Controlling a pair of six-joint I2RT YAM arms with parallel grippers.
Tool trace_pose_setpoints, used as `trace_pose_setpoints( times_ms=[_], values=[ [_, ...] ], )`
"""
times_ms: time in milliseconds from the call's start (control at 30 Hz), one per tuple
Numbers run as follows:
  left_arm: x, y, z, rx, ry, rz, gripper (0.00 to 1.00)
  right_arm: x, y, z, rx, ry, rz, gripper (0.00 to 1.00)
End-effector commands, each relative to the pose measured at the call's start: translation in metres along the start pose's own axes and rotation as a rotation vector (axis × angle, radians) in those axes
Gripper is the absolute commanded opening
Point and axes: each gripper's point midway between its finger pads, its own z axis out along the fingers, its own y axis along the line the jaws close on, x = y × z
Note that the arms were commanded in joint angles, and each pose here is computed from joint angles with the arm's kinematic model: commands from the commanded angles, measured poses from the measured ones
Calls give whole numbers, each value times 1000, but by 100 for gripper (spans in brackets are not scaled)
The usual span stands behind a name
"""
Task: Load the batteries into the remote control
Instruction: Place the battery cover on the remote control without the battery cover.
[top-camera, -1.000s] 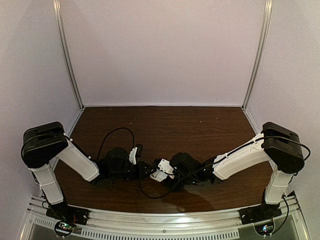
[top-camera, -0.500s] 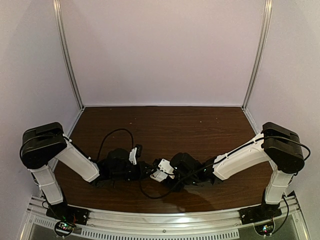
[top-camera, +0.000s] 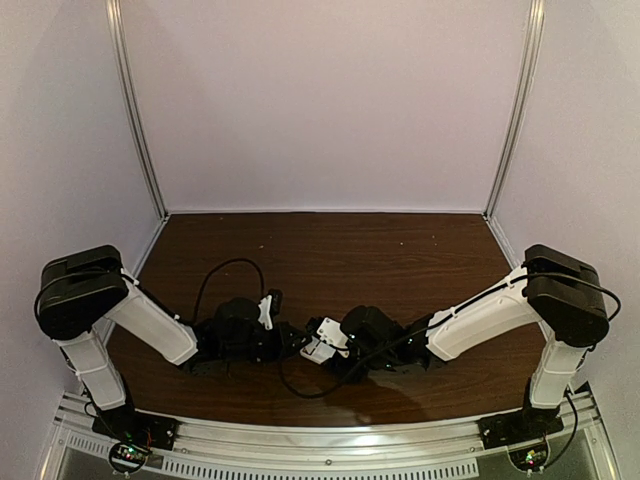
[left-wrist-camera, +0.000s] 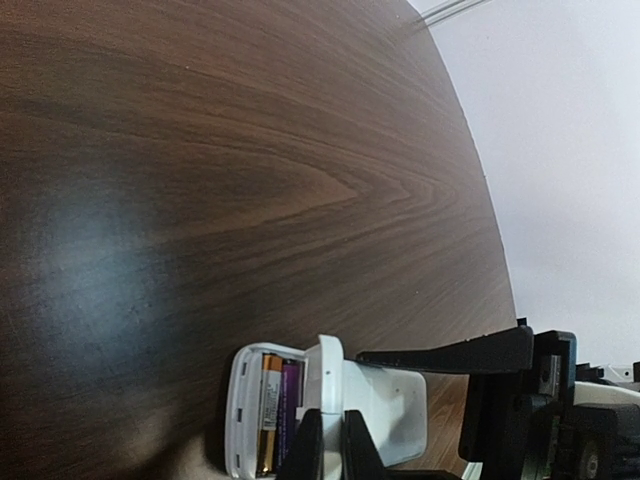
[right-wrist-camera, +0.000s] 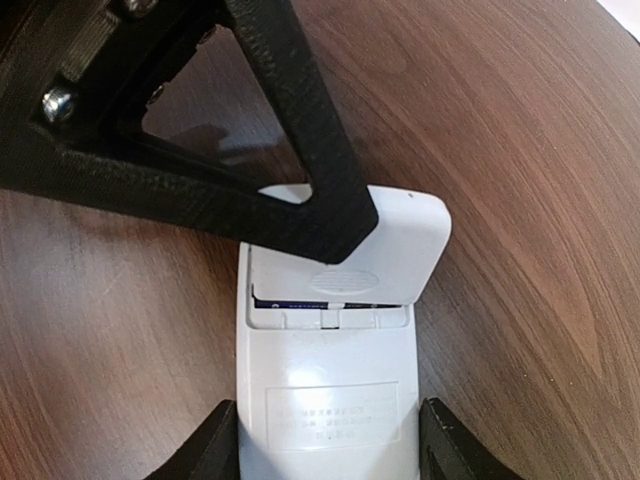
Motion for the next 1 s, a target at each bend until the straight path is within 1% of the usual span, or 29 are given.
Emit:
trace_pose_setpoints(
  times_ms=[0, 233, 400, 500, 600, 867, 967],
  values=[
    [36, 59, -4, -214, 128, 10, 0, 11, 0, 1, -5, 25, 13, 38],
    [40, 49, 0, -161, 144, 14, 0, 12, 1, 2, -6, 28, 11, 39],
    [42, 54, -1, -182, 152, -1, 0, 11, 0, 1, -5, 27, 10, 43],
    [43, 58, -3, -204, 148, -11, 8, 11, 0, 1, -4, 27, 10, 46],
    [42, 60, -3, -217, 147, -8, 12, 11, 0, 1, -4, 28, 8, 46],
    [39, 62, -3, -252, 148, 21, 18, 10, 2, 1, -11, 28, 7, 47],
    [37, 63, -4, -271, 148, 41, 22, 10, 2, 2, -12, 27, 8, 47]
  ],
)
